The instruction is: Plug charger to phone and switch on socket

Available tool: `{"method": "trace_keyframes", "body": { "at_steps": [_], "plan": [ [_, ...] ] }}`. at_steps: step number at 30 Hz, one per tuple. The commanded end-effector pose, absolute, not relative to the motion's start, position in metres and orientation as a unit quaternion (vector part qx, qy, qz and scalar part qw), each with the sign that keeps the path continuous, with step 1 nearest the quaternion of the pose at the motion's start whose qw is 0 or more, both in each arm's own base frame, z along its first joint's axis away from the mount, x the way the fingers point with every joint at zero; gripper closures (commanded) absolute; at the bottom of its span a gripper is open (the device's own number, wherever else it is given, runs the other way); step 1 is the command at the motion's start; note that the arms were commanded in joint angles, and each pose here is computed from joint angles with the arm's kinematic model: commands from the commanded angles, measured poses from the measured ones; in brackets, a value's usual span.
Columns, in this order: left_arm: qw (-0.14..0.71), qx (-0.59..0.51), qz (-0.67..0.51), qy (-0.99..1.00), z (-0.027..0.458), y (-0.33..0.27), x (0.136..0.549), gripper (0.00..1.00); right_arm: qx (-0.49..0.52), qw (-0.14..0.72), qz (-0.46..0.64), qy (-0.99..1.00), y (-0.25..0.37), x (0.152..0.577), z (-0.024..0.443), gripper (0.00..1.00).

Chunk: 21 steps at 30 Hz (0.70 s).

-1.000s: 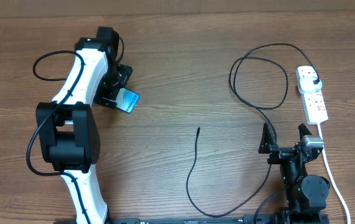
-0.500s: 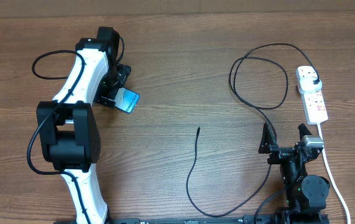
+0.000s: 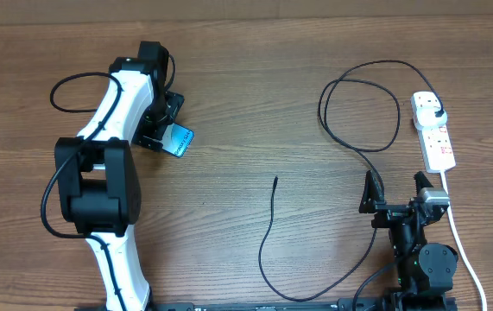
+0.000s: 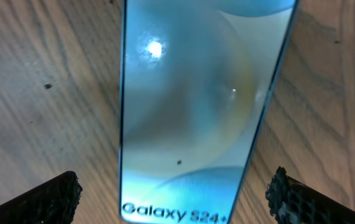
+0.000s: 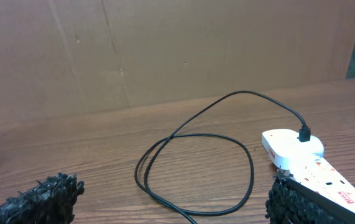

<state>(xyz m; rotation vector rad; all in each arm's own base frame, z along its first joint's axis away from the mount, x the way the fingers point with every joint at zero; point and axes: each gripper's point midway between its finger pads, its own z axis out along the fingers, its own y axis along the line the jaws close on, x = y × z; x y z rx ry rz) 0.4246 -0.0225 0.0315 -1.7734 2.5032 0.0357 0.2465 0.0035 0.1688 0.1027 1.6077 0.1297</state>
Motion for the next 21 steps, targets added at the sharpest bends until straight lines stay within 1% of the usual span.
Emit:
{"method": "trace_keyframes", "body": {
  "at_steps": [1, 21],
  "plan": [
    [0.031, -0.583, 0.030, 0.811, 0.0152, -0.0214, 0.4217, 0.00, 0.044, 0.692, 0.055, 0.719, 0.0035, 0.2467, 0.1677, 0.00],
    [0.044, -0.583, 0.036, 0.810, 0.0120, -0.0172, 0.4244, 0.00, 0.044, 0.692, 0.055, 0.719, 0.0035, 0.2467, 0.1677, 0.00]
  ]
}}
